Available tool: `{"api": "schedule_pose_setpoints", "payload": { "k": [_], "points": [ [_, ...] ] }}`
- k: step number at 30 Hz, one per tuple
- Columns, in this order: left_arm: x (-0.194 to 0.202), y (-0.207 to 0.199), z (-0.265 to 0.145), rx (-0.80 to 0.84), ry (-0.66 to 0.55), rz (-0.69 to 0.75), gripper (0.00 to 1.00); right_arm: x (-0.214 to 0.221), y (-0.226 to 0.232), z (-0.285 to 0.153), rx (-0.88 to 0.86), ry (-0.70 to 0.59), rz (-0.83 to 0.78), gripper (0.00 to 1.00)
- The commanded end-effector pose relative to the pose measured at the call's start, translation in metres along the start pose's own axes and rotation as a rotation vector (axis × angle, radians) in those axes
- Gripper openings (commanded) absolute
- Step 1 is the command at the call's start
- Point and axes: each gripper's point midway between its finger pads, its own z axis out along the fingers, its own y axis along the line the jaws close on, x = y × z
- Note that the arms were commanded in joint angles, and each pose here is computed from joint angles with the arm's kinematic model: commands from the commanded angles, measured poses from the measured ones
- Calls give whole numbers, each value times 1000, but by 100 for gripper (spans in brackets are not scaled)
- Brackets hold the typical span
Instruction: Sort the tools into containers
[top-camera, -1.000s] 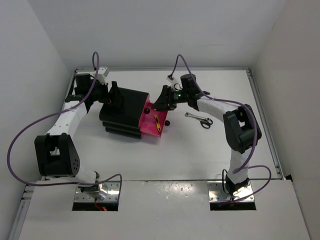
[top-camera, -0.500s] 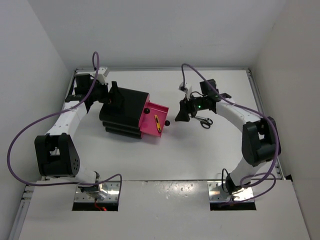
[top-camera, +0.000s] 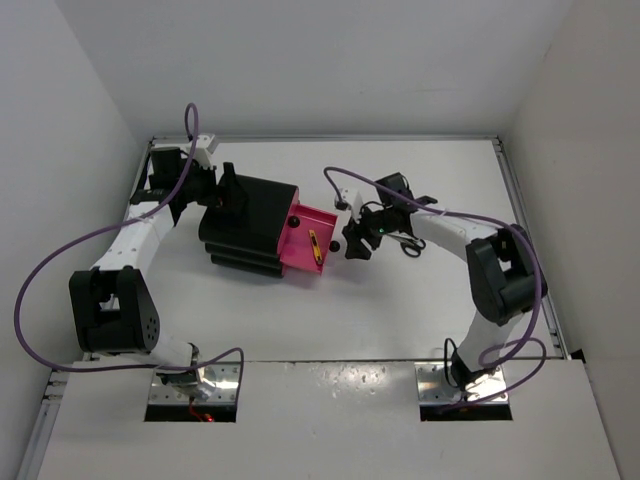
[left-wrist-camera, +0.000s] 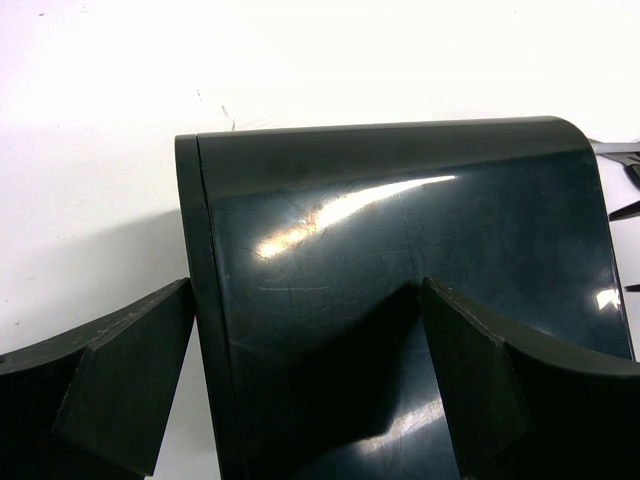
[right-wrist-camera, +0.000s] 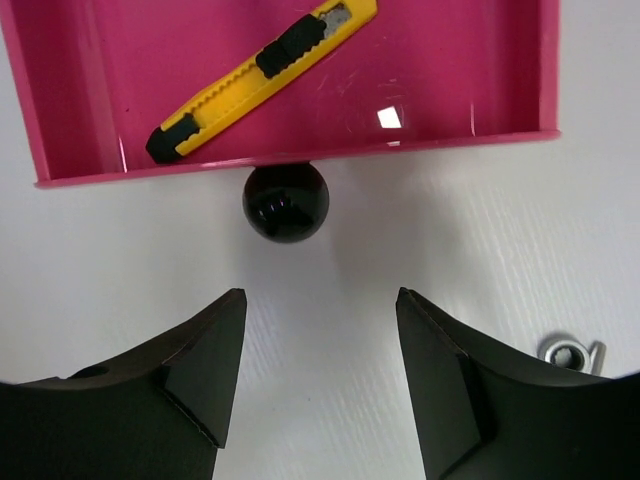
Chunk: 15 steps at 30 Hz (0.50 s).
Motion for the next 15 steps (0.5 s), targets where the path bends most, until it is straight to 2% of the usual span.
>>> {"api": "schedule_pose_setpoints", "payload": {
  "k": [1, 15],
  "points": [
    [126, 16, 0, -63, 406, -97, 97, -31, -12, 9, 24, -61, -125, 62],
    [127, 16, 4, -53, 412, -102, 97, -61, 7, 31, -43, -113, -154, 63]
  ]
}}
